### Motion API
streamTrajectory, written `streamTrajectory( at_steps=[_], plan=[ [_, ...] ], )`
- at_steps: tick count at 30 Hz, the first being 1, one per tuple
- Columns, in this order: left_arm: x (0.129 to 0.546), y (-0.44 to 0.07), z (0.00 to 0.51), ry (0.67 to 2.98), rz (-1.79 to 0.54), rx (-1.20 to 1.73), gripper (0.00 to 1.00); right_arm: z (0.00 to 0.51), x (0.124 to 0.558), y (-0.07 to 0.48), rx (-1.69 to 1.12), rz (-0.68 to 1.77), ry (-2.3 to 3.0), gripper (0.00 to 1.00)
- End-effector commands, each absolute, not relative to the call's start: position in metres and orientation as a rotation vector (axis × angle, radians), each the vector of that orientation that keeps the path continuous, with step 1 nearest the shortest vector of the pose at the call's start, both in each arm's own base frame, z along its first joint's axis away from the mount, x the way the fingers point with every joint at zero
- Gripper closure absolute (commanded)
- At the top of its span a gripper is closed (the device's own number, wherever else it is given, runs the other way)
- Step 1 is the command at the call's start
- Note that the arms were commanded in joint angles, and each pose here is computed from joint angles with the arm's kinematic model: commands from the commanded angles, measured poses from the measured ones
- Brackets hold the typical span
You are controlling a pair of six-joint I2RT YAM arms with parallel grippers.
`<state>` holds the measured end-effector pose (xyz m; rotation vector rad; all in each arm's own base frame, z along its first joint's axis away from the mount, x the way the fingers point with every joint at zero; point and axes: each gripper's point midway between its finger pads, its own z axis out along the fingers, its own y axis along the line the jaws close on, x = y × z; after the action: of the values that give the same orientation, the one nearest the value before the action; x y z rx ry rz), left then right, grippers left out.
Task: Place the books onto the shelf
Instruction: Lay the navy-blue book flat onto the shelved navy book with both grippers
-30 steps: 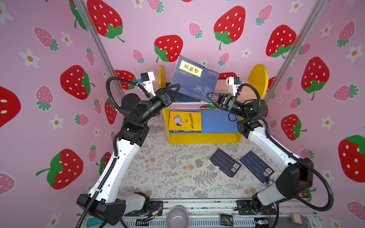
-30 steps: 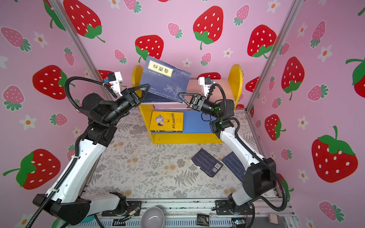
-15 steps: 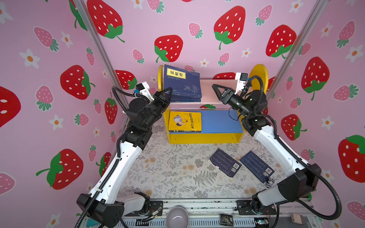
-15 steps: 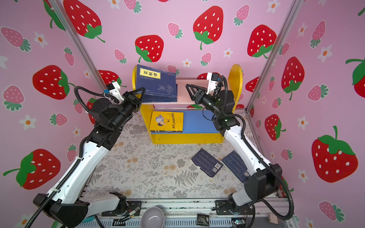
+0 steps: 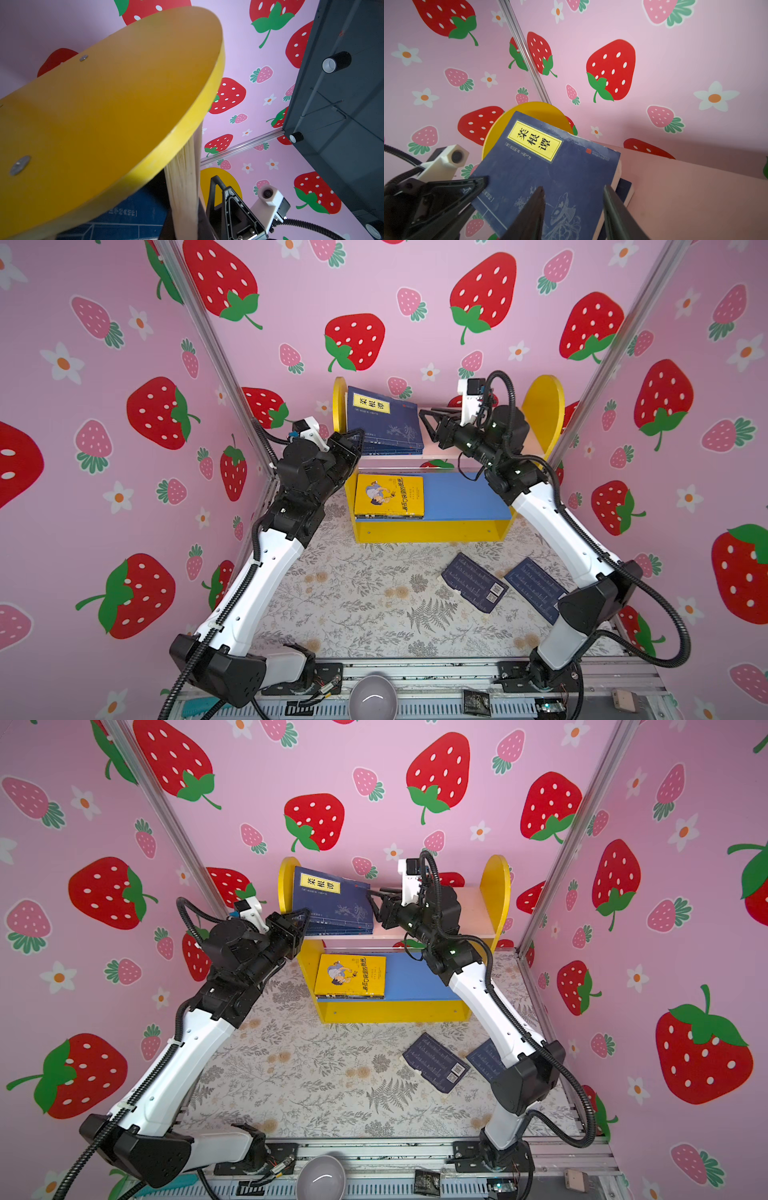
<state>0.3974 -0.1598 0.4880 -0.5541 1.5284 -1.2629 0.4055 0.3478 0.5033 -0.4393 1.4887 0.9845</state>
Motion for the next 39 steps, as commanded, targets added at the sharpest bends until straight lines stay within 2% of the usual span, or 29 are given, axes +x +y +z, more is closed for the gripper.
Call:
streamTrajectory(
  at_steps=[1, 8, 39],
  plan=[
    [0.388, -0.152, 0.523, 1.449, -1.308, -0.54, 1.0, 0.484, 0.414, 0.352, -0.457, 0.914, 1.569, 0.52],
    [0.396, -0.159, 0.511, 1.493, -1.391, -0.546, 1.0, 0.471, 0.418, 0.352, -0.433, 0.9, 1.588, 0.51],
    [0.397, -0.154, 0.497, 1.543, -1.406, -0.559, 1.0, 0.472, 0.417, 0.357, -0.479, 0.797, 1.565, 0.49]
  ],
)
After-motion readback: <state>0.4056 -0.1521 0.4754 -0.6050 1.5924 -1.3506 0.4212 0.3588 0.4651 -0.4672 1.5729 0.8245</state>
